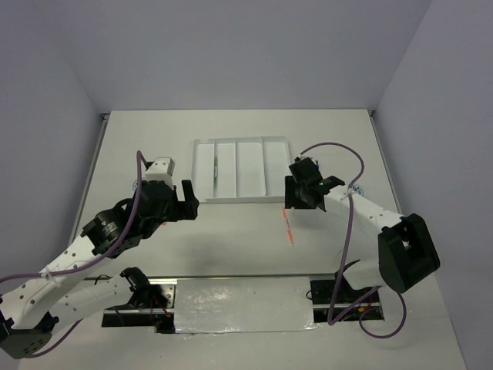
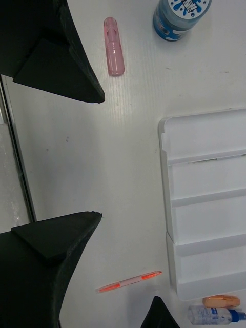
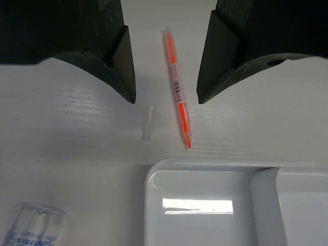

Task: Sort the stationery into containers
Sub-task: Pick up the pen cap from the center of the board.

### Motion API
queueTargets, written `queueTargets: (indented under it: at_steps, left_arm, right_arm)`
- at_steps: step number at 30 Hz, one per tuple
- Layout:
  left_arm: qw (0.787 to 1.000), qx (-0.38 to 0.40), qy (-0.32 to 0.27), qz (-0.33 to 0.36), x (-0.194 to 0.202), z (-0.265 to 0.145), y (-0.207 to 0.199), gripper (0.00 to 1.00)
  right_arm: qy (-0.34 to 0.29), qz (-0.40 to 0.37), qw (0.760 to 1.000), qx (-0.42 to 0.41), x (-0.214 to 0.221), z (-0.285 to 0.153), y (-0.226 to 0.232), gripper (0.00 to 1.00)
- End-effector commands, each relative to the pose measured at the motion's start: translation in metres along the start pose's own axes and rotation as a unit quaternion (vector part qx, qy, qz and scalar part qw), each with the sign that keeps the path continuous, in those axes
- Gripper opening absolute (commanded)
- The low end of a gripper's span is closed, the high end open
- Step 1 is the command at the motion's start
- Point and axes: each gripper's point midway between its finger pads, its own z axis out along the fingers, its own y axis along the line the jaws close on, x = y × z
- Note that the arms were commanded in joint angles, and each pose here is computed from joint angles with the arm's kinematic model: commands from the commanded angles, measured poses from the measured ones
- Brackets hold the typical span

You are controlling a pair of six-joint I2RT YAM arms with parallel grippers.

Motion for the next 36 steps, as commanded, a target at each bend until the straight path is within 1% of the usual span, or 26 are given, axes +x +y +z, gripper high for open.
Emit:
queueTargets:
  at_steps: [1, 6, 14, 18, 21, 23, 26, 27, 30, 31, 33, 34, 36]
  left_arm:
    - [1.0, 0.015, 0.0, -0.004, -0.002, 0.002, -0.008, 0.99]
    - [1.0, 0.011, 0.005, -0.002, 0.002, 0.002, -0.005, 0.99]
    - [1.0, 0.01, 0.015, 0.008, 0.007, 0.007, -0.007, 0.99]
    - [1.0, 0.011, 0.019, 0.01, 0.008, 0.01, -0.009, 0.99]
    - [1.0, 0.009, 0.018, 0.009, 0.008, 0.009, -0.008, 0.99]
    - [1.0, 0.011, 0.017, 0.008, 0.007, 0.009, -0.008, 0.99]
    - [1.0, 0.013, 0.018, 0.009, 0.006, 0.009, -0.01, 0.99]
    - [1.0, 0.014, 0.021, 0.011, 0.008, 0.009, -0.01, 0.99]
    - [0.999, 0.023, 0.02, 0.009, 0.007, 0.009, -0.015, 0.99]
    - [0.999, 0.035, 0.025, 0.009, 0.008, 0.009, -0.019, 0.99]
    - [0.998, 0.062, 0.021, 0.002, 0.006, 0.012, -0.031, 0.99]
    - [0.996, 0.084, 0.032, -0.001, 0.011, 0.013, -0.04, 0.99]
    - [0.993, 0.109, 0.038, -0.017, 0.012, 0.02, -0.057, 0.99]
  right_arm:
    - [0.009, -0.005, 1.0, -0.013, -0.001, 0.012, 0.001, 0.57]
    - [0.042, -0.013, 0.999, 0.006, 0.011, 0.033, -0.005, 0.53]
    - [0.054, -0.015, 0.998, 0.029, 0.015, 0.05, -0.012, 0.49]
    - [0.062, -0.017, 0.997, 0.034, 0.017, 0.053, -0.015, 0.42]
    - [0.069, -0.019, 0.997, 0.036, 0.022, 0.057, -0.016, 0.4]
    - [0.075, -0.018, 0.997, 0.025, 0.025, 0.058, -0.013, 0.36]
    - [0.081, -0.019, 0.996, 0.022, 0.028, 0.059, -0.012, 0.27]
    - [0.085, -0.018, 0.996, 0.016, 0.029, 0.059, -0.011, 0.21]
    - [0.085, -0.022, 0.996, 0.008, 0.031, 0.056, -0.009, 0.13]
    - [0.079, -0.022, 0.997, 0.004, 0.028, 0.053, -0.008, 0.12]
    - [0.071, -0.022, 0.997, 0.002, 0.026, 0.047, -0.008, 0.05]
    - [0.066, -0.019, 0.998, 0.002, 0.025, 0.044, -0.009, 0.03]
    - [0.041, -0.015, 0.999, 0.0, 0.015, 0.029, -0.01, 0.03]
